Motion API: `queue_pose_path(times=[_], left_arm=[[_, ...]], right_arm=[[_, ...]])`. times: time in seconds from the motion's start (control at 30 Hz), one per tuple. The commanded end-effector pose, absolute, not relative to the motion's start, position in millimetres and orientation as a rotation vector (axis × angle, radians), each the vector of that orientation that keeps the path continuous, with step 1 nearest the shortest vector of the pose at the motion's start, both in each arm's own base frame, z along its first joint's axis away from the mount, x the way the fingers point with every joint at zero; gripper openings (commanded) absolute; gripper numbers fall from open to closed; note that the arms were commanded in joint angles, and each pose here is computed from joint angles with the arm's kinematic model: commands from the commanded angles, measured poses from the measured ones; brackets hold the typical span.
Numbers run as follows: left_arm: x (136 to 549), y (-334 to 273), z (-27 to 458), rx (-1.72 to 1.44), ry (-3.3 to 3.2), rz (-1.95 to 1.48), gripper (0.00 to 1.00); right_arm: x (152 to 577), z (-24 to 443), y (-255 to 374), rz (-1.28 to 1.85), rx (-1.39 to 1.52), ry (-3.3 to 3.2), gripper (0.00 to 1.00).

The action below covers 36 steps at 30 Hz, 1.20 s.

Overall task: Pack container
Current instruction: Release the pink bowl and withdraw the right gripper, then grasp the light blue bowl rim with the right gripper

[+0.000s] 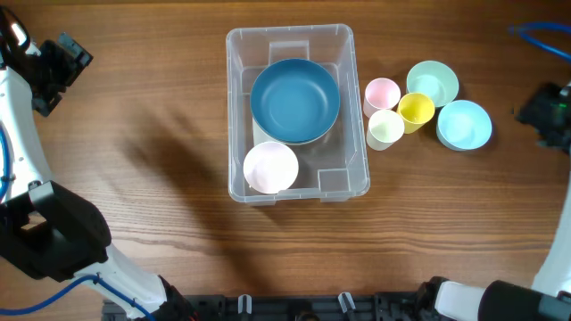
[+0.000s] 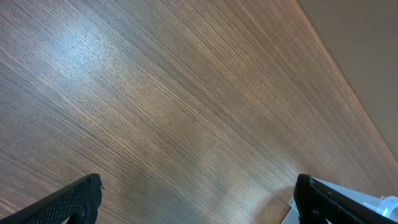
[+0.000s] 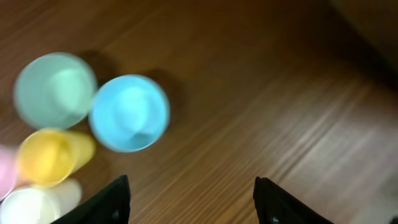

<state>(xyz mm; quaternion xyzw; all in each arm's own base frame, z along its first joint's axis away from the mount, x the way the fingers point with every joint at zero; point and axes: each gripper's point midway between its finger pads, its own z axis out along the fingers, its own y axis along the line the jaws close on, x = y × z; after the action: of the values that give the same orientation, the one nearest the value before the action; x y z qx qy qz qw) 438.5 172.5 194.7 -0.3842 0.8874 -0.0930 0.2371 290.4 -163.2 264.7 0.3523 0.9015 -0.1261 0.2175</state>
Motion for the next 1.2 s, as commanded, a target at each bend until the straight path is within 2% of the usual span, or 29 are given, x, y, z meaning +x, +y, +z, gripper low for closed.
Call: queue_pose_path(times=[0.0, 0.17, 0.27, 0.6, 0.73, 1.17], left_arm=[[439, 174, 215, -1.041, 2.384, -0.248, 1.0], [439, 174, 215, -1.041, 2.384, -0.248, 1.0], [439, 174, 215, -1.041, 2.384, -0.248, 1.0], [439, 174, 215, -1.041, 2.384, -0.248, 1.0], [439, 174, 215, -1.041, 2.384, -0.248, 1.0], [439, 174, 215, -1.041, 2.384, -0.248, 1.0]], right_arm=[[288, 246, -188, -0.324, 1.036, 2.516, 0.65], [301, 209, -198, -0.183, 1.024, 2.567, 0.64], [316, 183, -193, -0.103, 0.907, 2.629, 0.64], [337, 99, -187, 0.023, 0.889, 2.719, 0.56], [347, 71, -173, 0.157, 0.76, 2.757, 0.54], [361, 21, -159, 0.202, 0.7, 2.84, 0.44]])
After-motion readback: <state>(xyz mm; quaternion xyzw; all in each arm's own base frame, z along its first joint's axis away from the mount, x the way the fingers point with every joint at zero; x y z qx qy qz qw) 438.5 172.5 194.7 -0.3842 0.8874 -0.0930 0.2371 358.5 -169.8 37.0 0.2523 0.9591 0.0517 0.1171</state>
